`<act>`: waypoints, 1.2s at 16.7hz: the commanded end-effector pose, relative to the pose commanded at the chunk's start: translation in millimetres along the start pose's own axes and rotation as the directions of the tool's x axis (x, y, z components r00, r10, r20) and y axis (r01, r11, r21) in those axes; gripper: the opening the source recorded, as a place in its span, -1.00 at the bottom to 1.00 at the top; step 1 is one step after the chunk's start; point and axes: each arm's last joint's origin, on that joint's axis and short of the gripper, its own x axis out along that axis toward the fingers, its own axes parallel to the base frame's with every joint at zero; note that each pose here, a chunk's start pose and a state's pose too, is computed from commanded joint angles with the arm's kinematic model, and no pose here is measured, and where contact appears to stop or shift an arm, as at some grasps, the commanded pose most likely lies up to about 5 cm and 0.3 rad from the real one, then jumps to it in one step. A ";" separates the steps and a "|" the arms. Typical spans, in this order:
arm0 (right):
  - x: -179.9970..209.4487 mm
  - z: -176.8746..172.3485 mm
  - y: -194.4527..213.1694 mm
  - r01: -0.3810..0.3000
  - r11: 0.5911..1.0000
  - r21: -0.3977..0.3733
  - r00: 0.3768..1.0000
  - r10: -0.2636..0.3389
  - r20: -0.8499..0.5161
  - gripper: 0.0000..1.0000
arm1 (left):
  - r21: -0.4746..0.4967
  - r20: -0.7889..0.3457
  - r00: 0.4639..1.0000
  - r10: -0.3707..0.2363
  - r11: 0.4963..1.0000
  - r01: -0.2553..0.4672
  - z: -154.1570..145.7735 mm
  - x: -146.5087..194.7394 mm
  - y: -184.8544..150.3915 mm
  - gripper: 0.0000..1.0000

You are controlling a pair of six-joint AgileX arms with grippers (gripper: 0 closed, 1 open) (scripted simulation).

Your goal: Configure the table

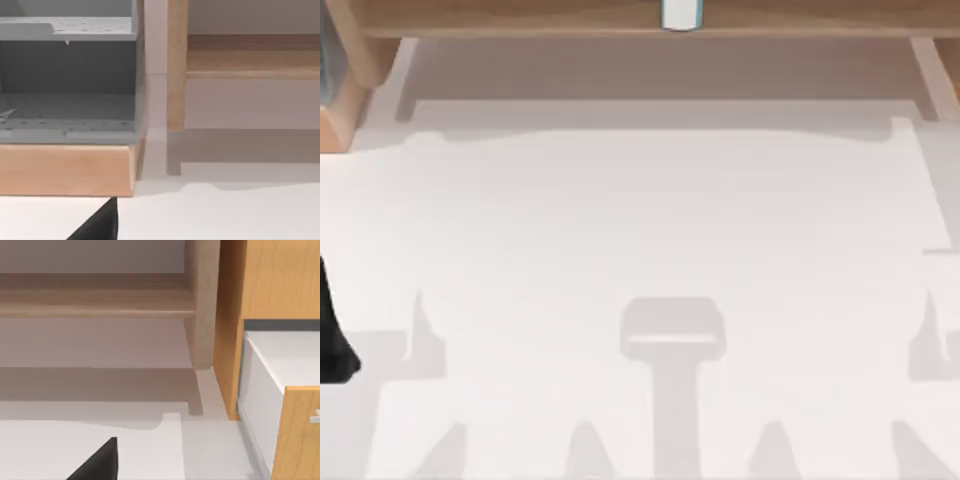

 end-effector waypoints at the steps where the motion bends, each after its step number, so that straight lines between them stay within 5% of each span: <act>1: 0.0 0.0 0.0 0.000 1.000 0.000 1.000 0.000 0.000 1.00 | 0.000 0.000 1.000 0.000 1.000 0.000 0.0 0.0 0.0 1.00; 6: 1.1 19.0 -2.8 0.031 0.999 -0.024 0.997 -0.033 -0.071 1.00 | 0.000 0.000 1.000 0.000 1.000 0.000 0.0 0.0 0.0 1.00; 12: 33.5 105.4 -13.0 0.063 0.991 -0.115 0.940 -0.098 -0.327 1.00 | 0.000 0.000 1.000 0.000 1.000 0.000 0.0 0.0 0.0 1.00; 16: 103.7 163.7 -31.2 0.036 0.985 -0.170 0.828 -0.125 -0.547 1.00 | 0.000 0.000 1.000 0.000 1.000 0.000 0.0 0.0 0.0 1.00; 20: 203.5 178.6 -68.3 -0.011 0.983 -0.184 0.649 -0.133 -0.749 1.00 | 0.000 0.000 1.000 0.000 1.000 0.000 0.0 0.0 0.0 1.00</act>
